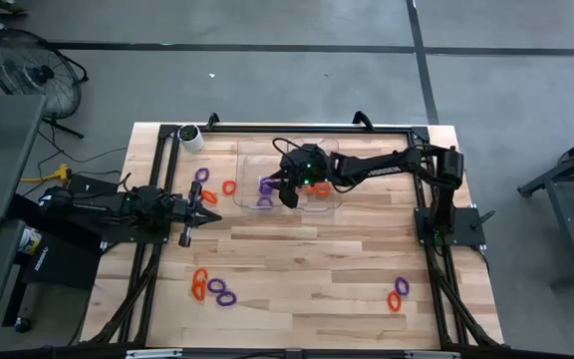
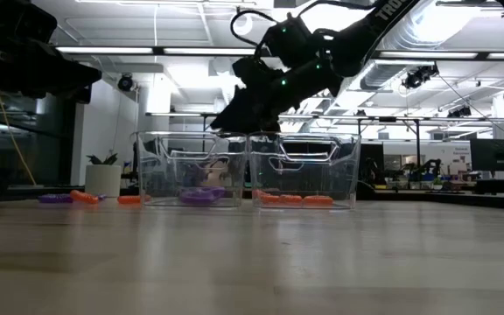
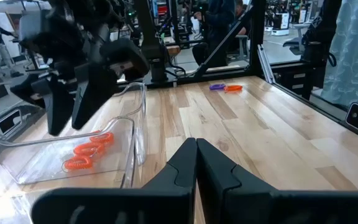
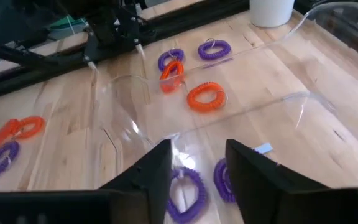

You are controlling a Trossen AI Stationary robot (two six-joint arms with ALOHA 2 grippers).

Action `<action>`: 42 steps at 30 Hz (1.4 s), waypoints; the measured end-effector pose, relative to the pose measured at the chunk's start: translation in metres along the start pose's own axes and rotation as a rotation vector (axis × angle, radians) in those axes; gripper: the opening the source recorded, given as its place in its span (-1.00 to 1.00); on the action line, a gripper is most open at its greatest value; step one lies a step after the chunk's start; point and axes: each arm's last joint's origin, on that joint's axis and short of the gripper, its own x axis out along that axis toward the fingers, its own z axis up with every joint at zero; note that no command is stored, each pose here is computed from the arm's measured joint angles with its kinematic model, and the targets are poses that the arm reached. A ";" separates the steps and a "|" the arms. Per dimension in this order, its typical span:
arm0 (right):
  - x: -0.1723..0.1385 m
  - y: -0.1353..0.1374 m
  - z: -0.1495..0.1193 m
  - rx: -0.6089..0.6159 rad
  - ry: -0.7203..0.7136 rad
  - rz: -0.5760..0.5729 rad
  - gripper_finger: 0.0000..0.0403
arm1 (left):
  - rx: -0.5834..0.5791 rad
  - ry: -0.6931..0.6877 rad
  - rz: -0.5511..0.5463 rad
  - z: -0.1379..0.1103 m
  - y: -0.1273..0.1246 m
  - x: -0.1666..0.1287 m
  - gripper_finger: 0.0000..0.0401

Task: Sort spring keychains
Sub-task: Put the orange spring keychain into the right transparent bin

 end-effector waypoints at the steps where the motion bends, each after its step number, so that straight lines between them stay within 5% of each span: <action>1: -0.003 0.001 0.003 0.005 -0.010 0.002 -0.21 | 0.000 0.000 0.000 0.000 0.000 0.000 -1.00; 9: -0.051 0.015 0.041 0.004 -0.075 -0.067 -0.01 | 0.000 0.000 0.000 0.000 0.000 0.000 -1.00; 17: -0.124 0.038 0.052 0.107 0.086 -0.087 -0.09 | 0.000 0.000 0.000 0.000 0.000 0.000 -1.00; 28: -0.193 0.089 0.026 0.328 0.395 -0.033 -0.29 | 0.000 0.000 0.000 0.000 0.000 0.000 -1.00; 42: -0.212 0.163 -0.029 0.589 0.739 0.027 -0.39 | 0.000 0.000 0.000 0.000 0.000 0.000 -1.00</action>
